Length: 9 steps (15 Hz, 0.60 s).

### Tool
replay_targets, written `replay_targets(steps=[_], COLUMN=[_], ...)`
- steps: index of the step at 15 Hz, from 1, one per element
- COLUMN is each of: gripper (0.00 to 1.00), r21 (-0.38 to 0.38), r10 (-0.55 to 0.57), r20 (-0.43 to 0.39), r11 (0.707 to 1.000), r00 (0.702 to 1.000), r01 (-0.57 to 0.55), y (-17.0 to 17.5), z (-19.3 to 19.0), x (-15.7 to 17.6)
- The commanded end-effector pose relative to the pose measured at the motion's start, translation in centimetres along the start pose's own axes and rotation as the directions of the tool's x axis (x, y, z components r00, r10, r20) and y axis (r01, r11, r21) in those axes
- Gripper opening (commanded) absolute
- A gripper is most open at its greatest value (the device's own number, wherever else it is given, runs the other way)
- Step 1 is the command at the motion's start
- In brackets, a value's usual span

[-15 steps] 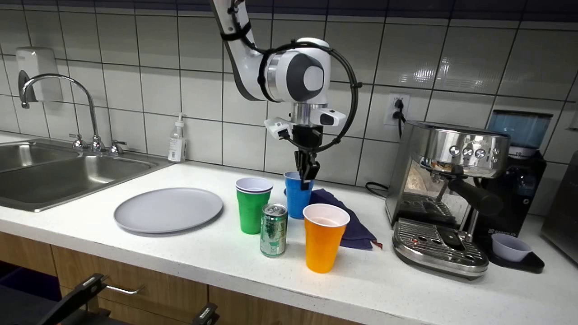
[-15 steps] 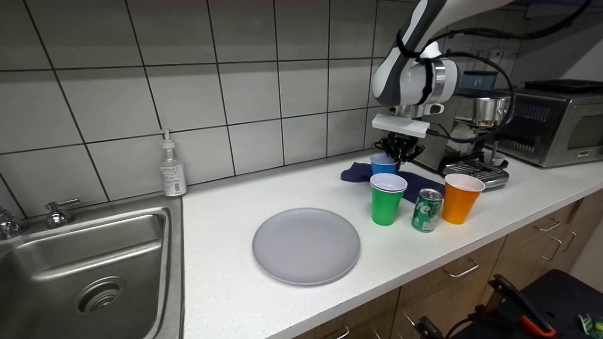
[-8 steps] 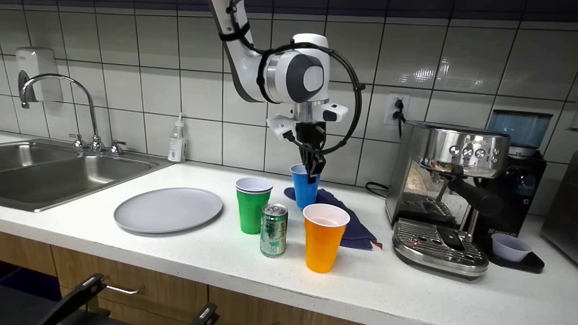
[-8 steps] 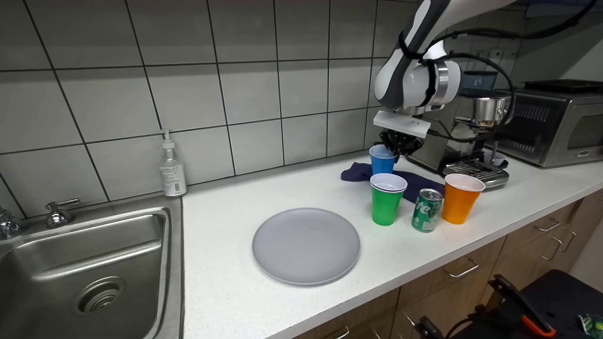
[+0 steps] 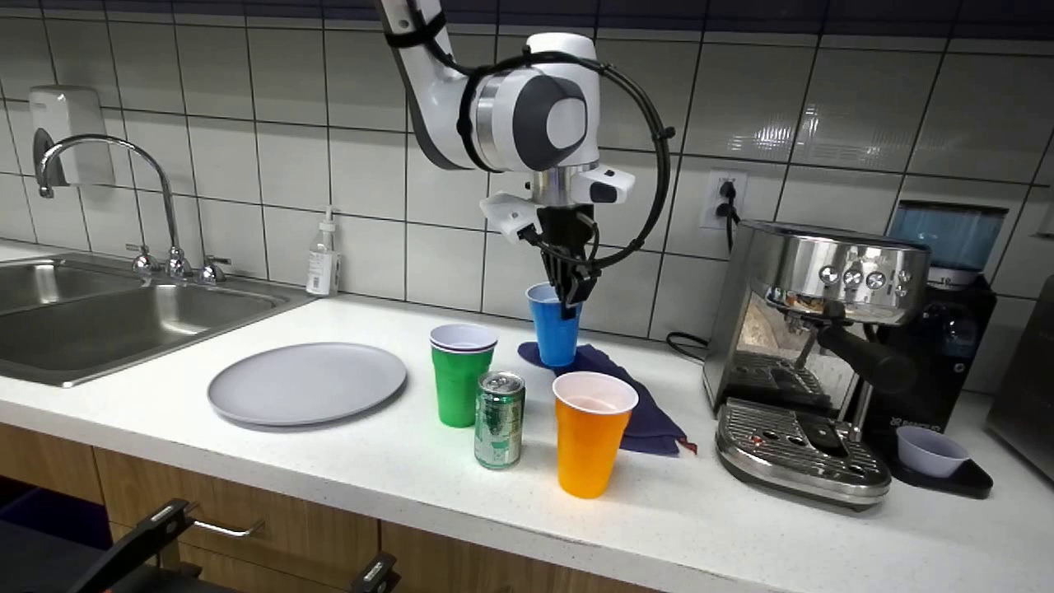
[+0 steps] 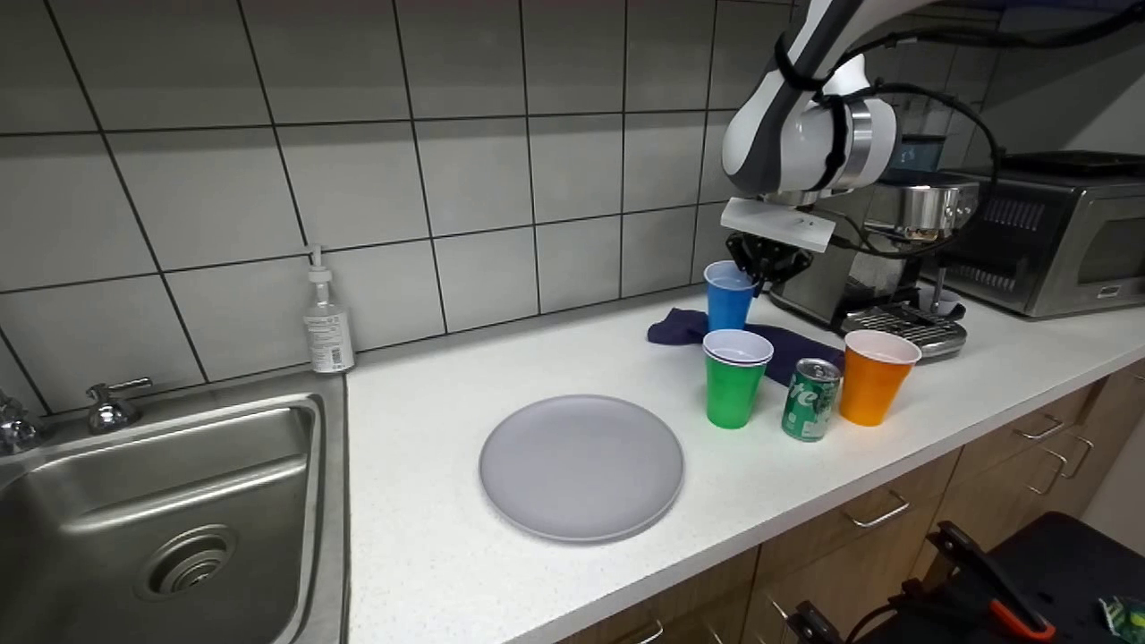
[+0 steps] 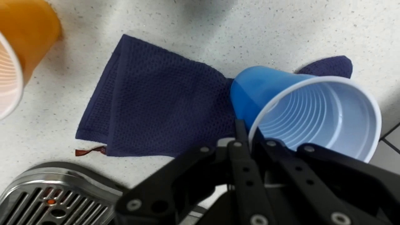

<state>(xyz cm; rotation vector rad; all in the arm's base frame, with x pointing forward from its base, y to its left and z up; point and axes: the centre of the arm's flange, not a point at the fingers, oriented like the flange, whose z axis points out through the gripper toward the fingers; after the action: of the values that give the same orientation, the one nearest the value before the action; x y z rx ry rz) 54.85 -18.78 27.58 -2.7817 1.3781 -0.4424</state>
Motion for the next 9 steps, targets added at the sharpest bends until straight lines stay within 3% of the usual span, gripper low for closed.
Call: replay_targets(steps=[1,9], gripper=[0.01,0.01], r21=[0.031,0.086], r10=[-0.046,-0.104], r20=[-0.022,-0.053], r11=[0.998,0.990], r00=[0.999,0.993], r01=[0.047,0.108], y=[1.3,2.9], z=[-2.8,-6.0], x=[-1.3,-2.6])
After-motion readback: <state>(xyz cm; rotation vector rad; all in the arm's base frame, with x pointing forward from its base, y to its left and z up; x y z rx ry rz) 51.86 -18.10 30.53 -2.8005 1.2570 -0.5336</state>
